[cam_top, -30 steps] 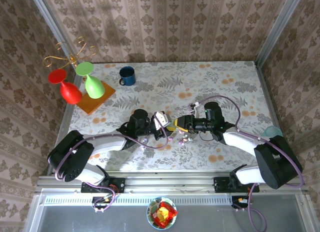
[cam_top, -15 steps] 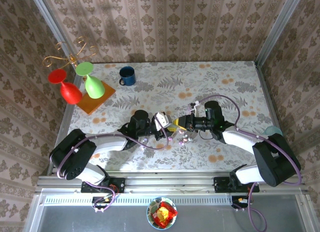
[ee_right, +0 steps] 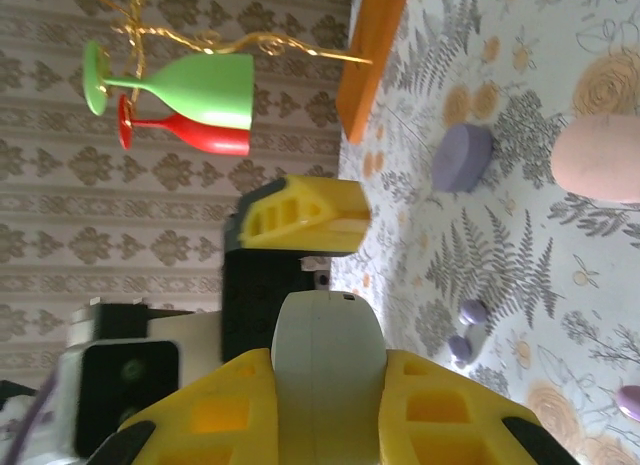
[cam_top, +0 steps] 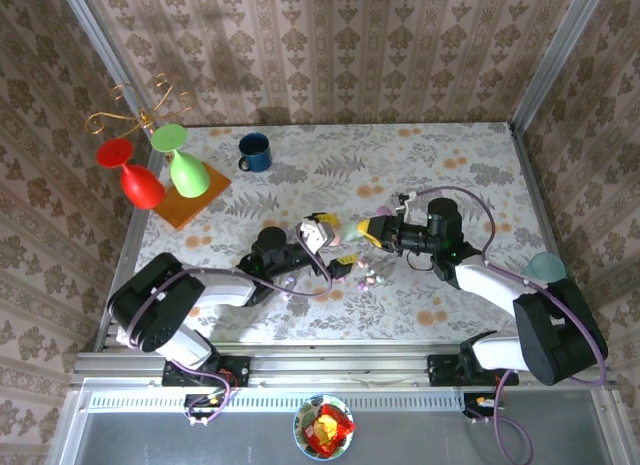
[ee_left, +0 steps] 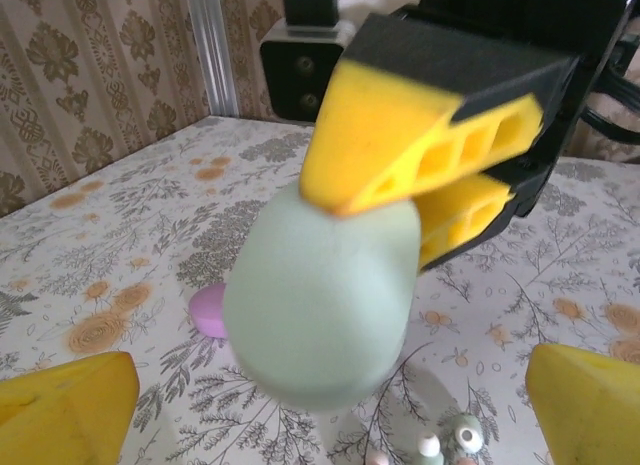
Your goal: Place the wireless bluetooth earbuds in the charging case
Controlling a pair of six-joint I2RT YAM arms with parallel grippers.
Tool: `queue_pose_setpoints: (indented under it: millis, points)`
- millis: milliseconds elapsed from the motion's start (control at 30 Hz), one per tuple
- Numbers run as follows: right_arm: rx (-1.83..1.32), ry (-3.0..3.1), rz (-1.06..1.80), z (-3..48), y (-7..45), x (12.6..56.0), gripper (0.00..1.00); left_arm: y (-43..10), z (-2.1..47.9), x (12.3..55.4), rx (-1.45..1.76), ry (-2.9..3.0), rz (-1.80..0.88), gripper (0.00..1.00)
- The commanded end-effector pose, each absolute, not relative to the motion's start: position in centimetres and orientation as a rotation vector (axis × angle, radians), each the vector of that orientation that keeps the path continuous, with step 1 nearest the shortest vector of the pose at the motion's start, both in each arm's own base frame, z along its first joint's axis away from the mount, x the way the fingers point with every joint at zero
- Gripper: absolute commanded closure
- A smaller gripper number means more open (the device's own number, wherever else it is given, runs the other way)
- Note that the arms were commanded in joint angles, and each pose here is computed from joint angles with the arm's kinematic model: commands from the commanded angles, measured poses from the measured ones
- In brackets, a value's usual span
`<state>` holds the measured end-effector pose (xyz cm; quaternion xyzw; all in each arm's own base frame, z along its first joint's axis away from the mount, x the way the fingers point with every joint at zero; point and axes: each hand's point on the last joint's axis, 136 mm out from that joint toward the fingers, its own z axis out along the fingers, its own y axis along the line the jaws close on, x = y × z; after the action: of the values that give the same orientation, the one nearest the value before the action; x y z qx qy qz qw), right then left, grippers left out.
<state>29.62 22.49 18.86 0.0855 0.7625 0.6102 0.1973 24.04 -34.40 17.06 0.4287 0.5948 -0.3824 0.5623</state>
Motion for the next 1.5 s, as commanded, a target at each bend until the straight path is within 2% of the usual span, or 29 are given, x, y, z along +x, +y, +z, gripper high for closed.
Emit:
queue_pose_setpoints:
  millis: [0,400,700,1067,1167,1467]
  points:
    - [0.229,2.063,1.789,21.1,22.1,29.2,0.92,-34.1,19.5,24.5,0.907,1.321,-1.037,0.00]
    - [0.266,1.931,1.906,24.6,21.4,29.1,0.90,-34.5,22.1,25.6,0.905,1.259,-1.073,0.00]
    - [0.311,1.899,1.966,25.8,21.3,29.2,0.91,-35.7,23.6,25.6,0.966,1.170,-1.086,0.17]
    - [0.348,1.853,2.061,27.1,21.4,29.2,0.93,-37.0,24.9,25.5,1.003,1.125,-1.170,0.26]
    - [0.347,1.849,2.077,27.3,21.4,29.1,0.94,-37.2,25.2,25.3,1.007,1.120,-1.187,0.33]
    - [0.384,1.894,2.083,26.5,21.5,29.0,0.94,-37.2,25.9,24.9,1.025,1.079,-1.165,0.38]
